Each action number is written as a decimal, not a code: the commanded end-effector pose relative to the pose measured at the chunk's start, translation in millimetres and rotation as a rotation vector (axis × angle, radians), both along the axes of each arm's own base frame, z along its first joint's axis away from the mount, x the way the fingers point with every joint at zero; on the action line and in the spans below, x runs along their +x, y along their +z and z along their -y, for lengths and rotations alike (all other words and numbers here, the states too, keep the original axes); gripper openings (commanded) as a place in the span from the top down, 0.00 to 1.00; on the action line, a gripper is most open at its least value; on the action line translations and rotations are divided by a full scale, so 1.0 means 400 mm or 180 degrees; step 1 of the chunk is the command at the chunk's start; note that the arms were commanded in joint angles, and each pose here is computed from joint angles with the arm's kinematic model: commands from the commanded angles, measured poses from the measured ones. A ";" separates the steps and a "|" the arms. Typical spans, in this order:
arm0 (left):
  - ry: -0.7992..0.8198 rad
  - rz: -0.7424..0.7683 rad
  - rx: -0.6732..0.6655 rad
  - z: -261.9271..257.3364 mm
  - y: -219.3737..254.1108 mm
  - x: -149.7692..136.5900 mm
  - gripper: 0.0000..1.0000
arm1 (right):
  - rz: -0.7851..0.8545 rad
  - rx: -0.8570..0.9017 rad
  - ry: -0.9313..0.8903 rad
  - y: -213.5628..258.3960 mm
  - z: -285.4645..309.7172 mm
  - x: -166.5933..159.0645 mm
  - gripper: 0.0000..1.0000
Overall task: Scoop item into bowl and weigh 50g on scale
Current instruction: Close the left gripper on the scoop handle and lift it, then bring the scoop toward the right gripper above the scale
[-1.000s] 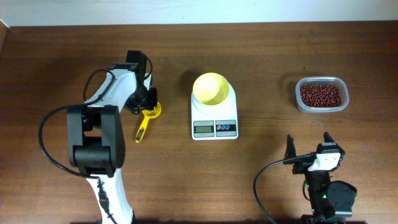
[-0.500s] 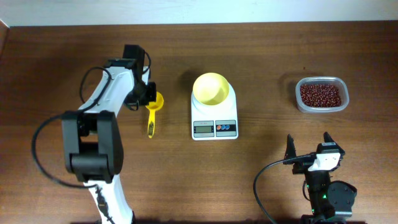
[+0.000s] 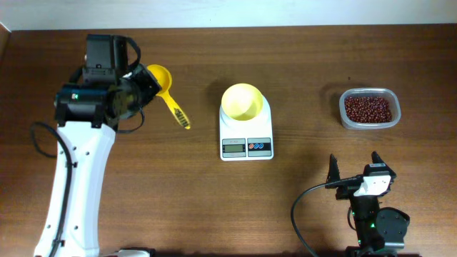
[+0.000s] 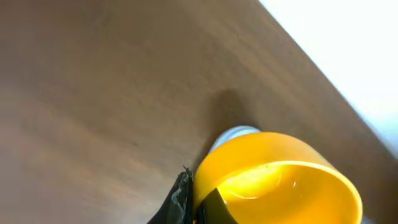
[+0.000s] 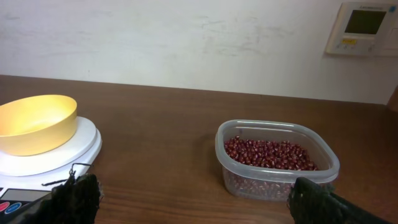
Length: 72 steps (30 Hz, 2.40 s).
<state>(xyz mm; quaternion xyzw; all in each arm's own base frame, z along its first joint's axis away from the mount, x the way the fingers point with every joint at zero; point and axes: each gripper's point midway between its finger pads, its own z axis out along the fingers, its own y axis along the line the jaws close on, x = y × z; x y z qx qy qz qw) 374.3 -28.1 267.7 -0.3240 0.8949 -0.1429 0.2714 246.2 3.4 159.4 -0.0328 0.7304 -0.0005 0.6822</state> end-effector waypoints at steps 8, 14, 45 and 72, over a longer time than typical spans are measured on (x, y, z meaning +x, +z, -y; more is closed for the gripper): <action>0.1418 -0.0515 -0.1027 0.058 -0.019 -0.079 1.00 | -0.0006 0.0006 0.0081 -0.005 -0.013 -0.001 0.01; 0.1414 -0.0529 -0.1023 0.059 -0.021 -0.081 1.00 | 0.0038 0.0004 0.0086 0.004 -0.013 -0.001 0.01; 0.1483 -0.0591 -0.0912 0.044 -0.031 -0.097 1.00 | -0.2222 0.2503 0.4145 0.264 -0.388 0.117 0.02; 0.1832 -0.1016 -0.1530 0.368 -0.153 -0.041 1.00 | -0.2839 0.2700 0.2986 0.166 -0.541 0.260 0.07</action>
